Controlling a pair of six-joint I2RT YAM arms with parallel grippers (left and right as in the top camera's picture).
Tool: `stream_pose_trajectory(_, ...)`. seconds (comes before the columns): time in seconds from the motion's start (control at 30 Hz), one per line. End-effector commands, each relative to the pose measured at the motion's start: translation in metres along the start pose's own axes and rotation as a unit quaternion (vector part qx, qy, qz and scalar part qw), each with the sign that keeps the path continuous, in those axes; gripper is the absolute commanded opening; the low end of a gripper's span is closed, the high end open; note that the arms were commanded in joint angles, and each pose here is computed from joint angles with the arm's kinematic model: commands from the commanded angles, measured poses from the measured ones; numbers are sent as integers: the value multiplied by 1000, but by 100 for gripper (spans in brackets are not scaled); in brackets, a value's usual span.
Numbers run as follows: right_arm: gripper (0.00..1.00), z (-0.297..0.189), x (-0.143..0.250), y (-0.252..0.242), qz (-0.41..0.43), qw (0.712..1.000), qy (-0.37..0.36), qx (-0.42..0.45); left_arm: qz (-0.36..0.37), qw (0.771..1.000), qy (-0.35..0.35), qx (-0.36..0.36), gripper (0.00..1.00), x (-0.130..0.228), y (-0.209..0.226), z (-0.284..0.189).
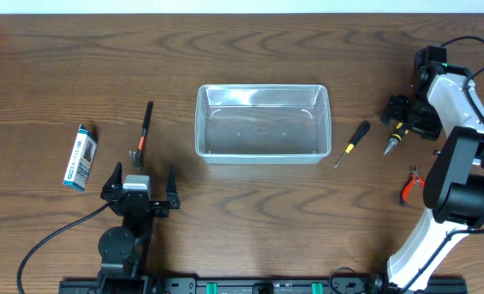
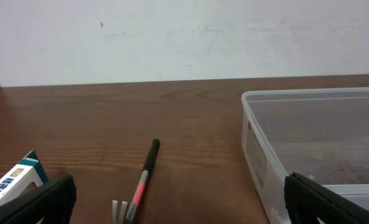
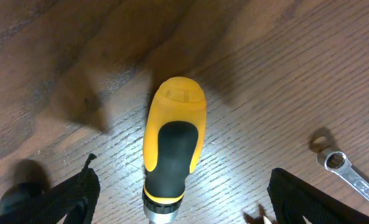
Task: Pack container
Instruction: 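Lower the right gripper and grasp the yellow-black screwdriver handle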
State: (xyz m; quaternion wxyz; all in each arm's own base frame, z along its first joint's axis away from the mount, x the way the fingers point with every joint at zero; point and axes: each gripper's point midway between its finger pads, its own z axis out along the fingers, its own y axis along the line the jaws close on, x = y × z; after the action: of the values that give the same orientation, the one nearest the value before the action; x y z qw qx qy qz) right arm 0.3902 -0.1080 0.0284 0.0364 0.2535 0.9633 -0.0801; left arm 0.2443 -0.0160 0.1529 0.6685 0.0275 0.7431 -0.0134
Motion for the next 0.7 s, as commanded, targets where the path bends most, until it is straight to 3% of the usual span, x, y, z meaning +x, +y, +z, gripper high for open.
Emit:
stream_pose_trajectory(0.0,88,7,-1,1,11,1000,4,9,-2,1000,26,-7,98,17,3,1)
stream_pose_trajectory(0.43,92,20,-5,5,10,1000,2,6,-2,1000,26,-7,98,17,3,1)
stream_pose_trajectory(0.67,84,26,0,13,25,1000,7,-15,-2,1000,26,-7,98,17,3,1)
